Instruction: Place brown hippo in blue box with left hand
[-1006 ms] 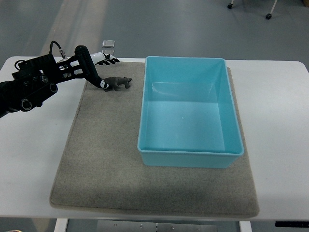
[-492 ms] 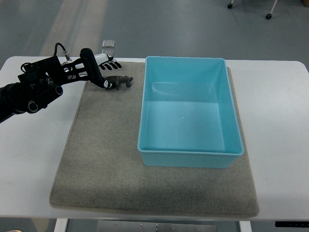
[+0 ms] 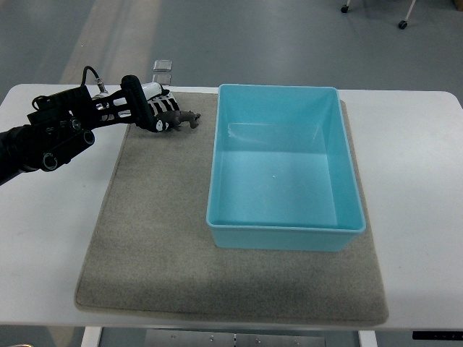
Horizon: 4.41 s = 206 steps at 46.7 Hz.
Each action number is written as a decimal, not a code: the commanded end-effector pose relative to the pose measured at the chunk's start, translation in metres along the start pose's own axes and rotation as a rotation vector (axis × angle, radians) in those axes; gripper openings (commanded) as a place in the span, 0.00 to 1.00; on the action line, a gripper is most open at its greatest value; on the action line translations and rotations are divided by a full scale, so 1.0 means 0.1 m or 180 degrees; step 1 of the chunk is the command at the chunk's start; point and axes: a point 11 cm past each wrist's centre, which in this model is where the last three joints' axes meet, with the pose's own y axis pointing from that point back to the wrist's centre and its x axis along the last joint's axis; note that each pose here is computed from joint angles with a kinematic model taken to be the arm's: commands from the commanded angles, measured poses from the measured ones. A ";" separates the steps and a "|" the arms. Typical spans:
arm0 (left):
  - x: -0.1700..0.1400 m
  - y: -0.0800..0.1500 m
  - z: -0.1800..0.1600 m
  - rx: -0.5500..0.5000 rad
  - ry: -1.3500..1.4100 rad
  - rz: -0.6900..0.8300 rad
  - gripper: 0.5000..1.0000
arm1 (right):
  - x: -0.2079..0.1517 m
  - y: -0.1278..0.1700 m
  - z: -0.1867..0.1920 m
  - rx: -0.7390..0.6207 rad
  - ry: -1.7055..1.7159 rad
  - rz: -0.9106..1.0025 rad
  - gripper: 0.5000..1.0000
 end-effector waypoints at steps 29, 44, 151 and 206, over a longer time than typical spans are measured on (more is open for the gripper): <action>0.33 0.01 0.14 -0.0100 -0.0009 0.0188 0.00 | 0.00 0.00 0.00 0.0000 0.0000 0.0000 0.87; 0.83 0.01 0.63 -0.0414 -0.0120 0.0421 0.00 | 0.00 0.00 0.00 0.0000 0.0000 0.0000 0.87; -0.92 -0.09 1.99 -0.1592 -0.0164 -0.0505 0.99 | 0.00 0.00 0.00 0.0000 0.0000 0.0000 0.88; 0.31 0.03 0.43 -0.1081 0.4843 0.1238 1.00 | 0.00 0.00 0.00 0.0000 0.0000 0.0000 0.87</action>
